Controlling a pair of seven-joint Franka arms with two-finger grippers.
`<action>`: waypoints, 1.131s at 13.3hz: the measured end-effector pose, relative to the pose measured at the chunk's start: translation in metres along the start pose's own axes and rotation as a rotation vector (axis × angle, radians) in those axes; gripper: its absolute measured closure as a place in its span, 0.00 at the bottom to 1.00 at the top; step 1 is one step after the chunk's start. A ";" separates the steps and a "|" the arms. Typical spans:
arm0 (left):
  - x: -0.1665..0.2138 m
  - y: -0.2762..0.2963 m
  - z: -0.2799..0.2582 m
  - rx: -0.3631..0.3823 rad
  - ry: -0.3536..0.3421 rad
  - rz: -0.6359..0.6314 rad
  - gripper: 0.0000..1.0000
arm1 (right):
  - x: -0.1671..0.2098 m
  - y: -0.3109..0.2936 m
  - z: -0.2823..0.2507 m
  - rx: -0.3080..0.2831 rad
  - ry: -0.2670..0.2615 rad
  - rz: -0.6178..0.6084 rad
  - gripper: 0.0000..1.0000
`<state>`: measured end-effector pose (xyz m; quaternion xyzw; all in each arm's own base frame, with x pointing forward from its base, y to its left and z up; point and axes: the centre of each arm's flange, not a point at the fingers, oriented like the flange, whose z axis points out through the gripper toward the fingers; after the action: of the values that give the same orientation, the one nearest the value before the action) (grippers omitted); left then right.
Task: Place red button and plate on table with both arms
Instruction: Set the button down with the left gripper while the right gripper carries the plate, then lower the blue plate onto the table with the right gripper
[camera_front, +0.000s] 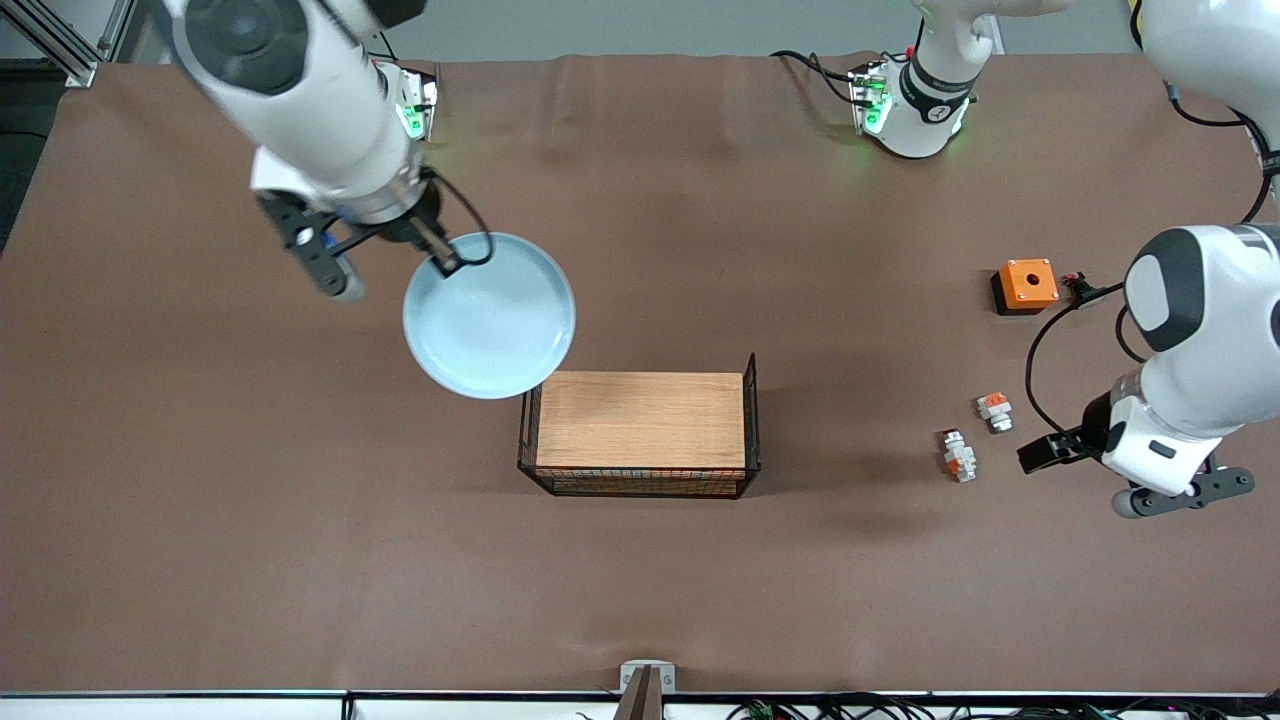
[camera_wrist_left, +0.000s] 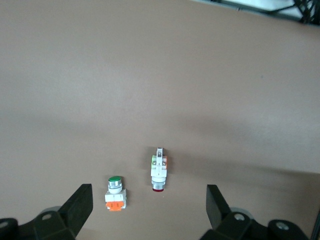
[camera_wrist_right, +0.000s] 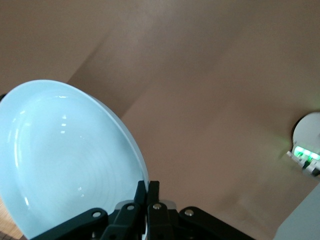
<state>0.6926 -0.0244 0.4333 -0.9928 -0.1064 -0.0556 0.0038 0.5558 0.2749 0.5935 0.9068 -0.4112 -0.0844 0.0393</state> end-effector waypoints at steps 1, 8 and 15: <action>0.002 -0.003 -0.008 -0.002 0.013 -0.004 0.00 | 0.028 0.009 0.001 -0.006 -0.018 -0.040 0.97; -0.014 -0.044 -0.098 0.000 0.027 -0.058 0.00 | 0.188 0.077 0.040 0.000 -0.093 -0.412 0.97; -0.056 -0.050 -0.162 0.015 -0.058 -0.054 0.00 | 0.297 0.122 0.127 0.096 -0.002 -0.696 0.97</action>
<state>0.6103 0.0101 0.5876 -0.9907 -0.1335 -0.0263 0.0065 0.6346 -0.0287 0.4497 0.9933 -0.0808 -0.0744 -0.0350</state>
